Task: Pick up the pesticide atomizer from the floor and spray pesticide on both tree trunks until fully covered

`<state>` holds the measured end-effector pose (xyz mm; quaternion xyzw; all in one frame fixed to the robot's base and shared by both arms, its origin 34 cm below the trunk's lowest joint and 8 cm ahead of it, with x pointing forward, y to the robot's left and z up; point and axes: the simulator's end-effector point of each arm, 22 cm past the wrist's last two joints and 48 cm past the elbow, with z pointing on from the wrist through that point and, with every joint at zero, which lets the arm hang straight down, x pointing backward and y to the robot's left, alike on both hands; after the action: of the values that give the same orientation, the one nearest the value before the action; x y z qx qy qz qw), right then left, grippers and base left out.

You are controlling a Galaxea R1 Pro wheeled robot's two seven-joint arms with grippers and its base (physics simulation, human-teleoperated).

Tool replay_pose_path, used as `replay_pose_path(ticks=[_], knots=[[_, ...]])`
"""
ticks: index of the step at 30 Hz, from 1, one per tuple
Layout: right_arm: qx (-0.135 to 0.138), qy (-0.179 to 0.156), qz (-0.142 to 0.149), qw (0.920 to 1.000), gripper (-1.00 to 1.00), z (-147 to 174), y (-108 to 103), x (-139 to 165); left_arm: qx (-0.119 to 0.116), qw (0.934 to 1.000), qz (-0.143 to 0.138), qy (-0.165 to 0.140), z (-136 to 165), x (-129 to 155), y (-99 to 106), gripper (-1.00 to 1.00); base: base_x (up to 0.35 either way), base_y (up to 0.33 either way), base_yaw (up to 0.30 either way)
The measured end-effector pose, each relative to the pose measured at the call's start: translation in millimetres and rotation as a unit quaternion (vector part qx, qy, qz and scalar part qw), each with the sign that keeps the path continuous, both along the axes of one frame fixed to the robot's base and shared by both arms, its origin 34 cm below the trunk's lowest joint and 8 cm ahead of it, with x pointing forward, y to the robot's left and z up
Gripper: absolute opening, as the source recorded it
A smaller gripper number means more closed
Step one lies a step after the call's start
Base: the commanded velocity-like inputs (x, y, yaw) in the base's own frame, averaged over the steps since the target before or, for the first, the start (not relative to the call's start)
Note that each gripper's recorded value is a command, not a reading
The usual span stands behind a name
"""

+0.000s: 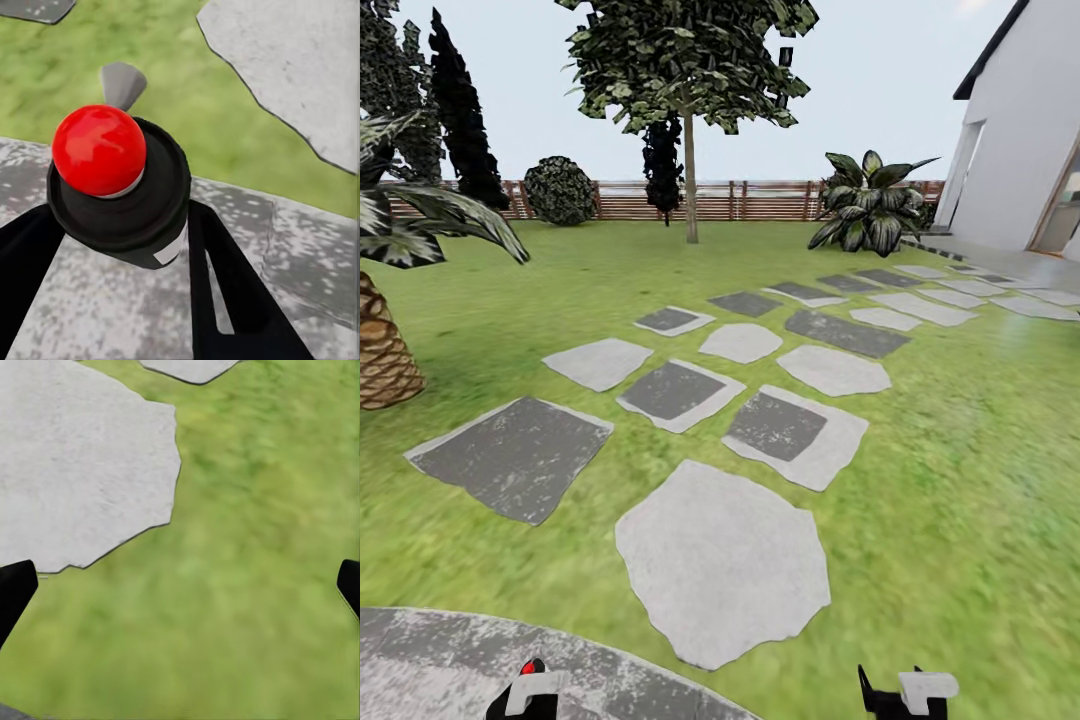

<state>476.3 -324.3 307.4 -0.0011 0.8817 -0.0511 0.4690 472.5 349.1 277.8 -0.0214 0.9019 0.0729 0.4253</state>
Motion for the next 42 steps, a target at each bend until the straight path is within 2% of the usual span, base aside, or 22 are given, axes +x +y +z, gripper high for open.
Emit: replay_pose_path(ticks=[42], knots=[[0.0,0.0,0.001,1.0,1.0,-0.2,0.3,0.0,0.0,1.0,0.0,0.0,-0.2,-0.3,0.0,-1.0,0.338,-0.089,0.0]])
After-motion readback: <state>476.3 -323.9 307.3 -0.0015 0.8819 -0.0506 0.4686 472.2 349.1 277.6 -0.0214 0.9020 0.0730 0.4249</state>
